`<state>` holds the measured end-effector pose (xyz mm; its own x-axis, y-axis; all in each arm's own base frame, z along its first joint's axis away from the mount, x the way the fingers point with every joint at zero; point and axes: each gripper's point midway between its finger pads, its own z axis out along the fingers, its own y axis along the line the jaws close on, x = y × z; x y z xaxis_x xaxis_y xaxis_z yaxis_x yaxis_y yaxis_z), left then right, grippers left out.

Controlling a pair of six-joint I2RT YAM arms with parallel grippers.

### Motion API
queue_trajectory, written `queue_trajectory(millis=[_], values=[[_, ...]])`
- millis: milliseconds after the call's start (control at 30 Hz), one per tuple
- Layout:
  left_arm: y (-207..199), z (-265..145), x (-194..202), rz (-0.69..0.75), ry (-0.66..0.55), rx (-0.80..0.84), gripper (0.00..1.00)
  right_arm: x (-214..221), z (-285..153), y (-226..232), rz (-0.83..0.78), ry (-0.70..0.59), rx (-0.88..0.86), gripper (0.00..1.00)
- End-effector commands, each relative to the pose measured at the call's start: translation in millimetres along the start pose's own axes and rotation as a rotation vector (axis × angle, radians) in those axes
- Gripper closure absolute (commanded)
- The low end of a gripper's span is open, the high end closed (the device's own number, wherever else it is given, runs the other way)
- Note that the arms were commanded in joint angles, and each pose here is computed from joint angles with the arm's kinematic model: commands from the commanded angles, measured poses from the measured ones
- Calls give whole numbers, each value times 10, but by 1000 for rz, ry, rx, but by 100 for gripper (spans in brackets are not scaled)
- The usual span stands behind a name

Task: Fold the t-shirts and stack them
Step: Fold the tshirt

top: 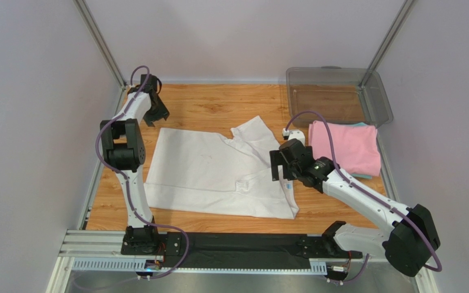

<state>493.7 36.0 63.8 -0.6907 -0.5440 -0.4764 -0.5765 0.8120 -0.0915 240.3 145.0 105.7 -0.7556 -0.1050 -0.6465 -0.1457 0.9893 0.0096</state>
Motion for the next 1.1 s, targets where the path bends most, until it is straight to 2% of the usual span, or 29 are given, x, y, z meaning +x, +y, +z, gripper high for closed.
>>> queue_trajectory(millis=[0, 333, 567, 600, 700, 733, 767, 933, 1033, 1067], values=[[-39, 55, -26, 40, 22, -5, 39, -104, -25, 1, 10, -48, -22, 0], [39, 276, 130, 62, 66, -51, 48, -77, -25, -6, 22, -40, -36, 0], [75, 267, 292, 74, 119, -40, 68, -61, 14, -1, 29, -29, -30, 0], [91, 271, 340, 75, 129, -43, 68, -56, 16, 5, 31, -27, -33, 0], [99, 233, 379, 72, 135, -30, 81, -38, 26, 37, 41, -15, -44, 0], [85, 229, 405, 73, 142, -21, 95, -33, 28, 42, 43, -14, -47, 0], [94, 219, 422, 74, 146, -21, 100, -33, 31, 40, 44, -13, -43, 0], [116, 148, 420, 96, 128, -2, 100, -127, 20, 66, 71, -27, -41, 0], [88, 65, 315, 103, 72, 24, 100, -369, 4, 136, 90, -62, -43, 0], [119, 83, 369, 106, 75, 23, 100, -585, -45, 177, 107, -101, -53, 0]])
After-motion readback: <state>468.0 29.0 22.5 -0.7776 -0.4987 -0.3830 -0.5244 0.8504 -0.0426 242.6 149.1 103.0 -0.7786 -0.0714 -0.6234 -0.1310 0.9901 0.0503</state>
